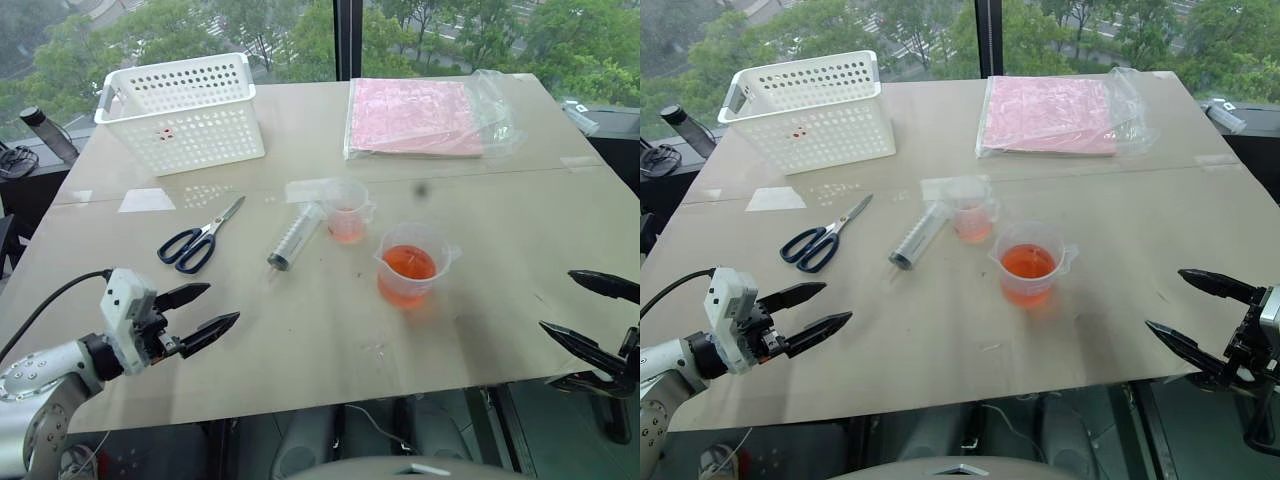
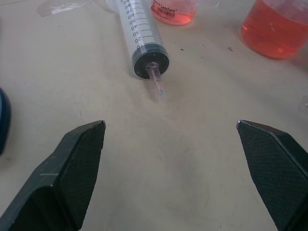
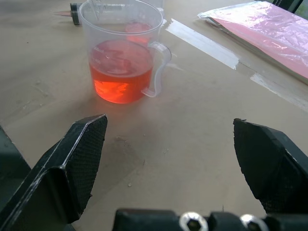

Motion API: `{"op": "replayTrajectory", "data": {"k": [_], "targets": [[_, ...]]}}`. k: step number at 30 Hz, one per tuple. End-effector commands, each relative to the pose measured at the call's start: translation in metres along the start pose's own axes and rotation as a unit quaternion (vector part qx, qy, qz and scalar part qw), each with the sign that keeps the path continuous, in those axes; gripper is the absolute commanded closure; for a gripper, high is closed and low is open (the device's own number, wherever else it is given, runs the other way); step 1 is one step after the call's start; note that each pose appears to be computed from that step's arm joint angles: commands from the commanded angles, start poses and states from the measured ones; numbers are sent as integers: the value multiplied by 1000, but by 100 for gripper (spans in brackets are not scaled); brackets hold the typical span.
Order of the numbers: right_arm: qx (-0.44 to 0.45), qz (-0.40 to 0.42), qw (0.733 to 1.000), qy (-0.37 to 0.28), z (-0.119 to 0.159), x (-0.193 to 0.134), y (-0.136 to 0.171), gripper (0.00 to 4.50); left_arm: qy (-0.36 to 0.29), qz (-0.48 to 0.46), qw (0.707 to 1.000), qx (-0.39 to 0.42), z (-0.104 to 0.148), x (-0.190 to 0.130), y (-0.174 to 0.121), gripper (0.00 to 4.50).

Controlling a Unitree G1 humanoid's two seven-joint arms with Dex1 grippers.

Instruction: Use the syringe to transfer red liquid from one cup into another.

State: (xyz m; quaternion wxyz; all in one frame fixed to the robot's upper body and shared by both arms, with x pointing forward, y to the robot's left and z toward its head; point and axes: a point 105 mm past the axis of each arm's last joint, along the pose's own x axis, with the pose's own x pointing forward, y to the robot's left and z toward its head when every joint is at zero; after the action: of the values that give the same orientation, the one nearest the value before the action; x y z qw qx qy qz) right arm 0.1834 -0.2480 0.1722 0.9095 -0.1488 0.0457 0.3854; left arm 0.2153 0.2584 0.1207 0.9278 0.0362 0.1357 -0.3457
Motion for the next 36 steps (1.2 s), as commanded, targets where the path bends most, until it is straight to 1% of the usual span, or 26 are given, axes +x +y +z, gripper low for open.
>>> {"op": "replayTrajectory", "data": {"k": [1, 5, 7, 9, 11, 12, 13, 14, 15, 17, 18, 22, 27, 32, 36], "targets": [[-26, -2, 1000, -15, 8, 1, -3, 0, -14, 4, 1000, 21, 12, -2, 1, 5], [-43, 18, 997, -64, 25, 9, 1, 0, -24, -9, 1000, -2, 25, 10, -3, 5], [-46, 39, 995, -85, 36, 13, 7, 0, -29, -4, 999, -15, 37, 18, -1, 5], [-51, 65, 992, -99, 48, 17, 14, 0, -30, 28, 999, -26, 53, 25, 8, 5], [-51, 87, 989, -112, 62, 20, 19, 0, -12, 81, 996, -27, 70, 34, 19, 5], [-54, 96, 987, -113, 66, 22, 21, 0, 6, 96, 995, -31, 77, 38, 21, 5], [-60, 103, 986, -113, 71, 24, 22, 0, 42, 101, 993, -37, 81, 44, 21, 5], [-65, 104, 986, -111, 75, 26, 23, 0, 98, 105, 989, -32, 82, 47, 20, 5], [-72, 97, 987, -105, 77, 28, 22, 0, 159, 88, 983, -38, 77, 50, 15, 5], [-81, 88, 989, -93, 82, 30, 21, 0, 247, 73, 965, -39, 70, 52, 11, 5], [-86, 86, 989, -87, 84, 30, 21, 0, 270, 77, 959, -44, 71, 57, 14, 5], [-91, 89, 989, -75, 97, 31, 25, 0, 308, 79, 946, -64, 85, 89, 24, 5], [-92, 110, 987, -69, 108, 32, 30, 0, 323, 62, 940, -93, 114, 129, 21, 5], [-95, 106, 988, -66, 109, 35, 32, 0, 369, 90, 920, -92, 121, 152, 22, 5], [-96, 101, 988, -69, 109, 37, 35, 0, 377, 113, 916, -81, 121, 167, 28, 5]]}}
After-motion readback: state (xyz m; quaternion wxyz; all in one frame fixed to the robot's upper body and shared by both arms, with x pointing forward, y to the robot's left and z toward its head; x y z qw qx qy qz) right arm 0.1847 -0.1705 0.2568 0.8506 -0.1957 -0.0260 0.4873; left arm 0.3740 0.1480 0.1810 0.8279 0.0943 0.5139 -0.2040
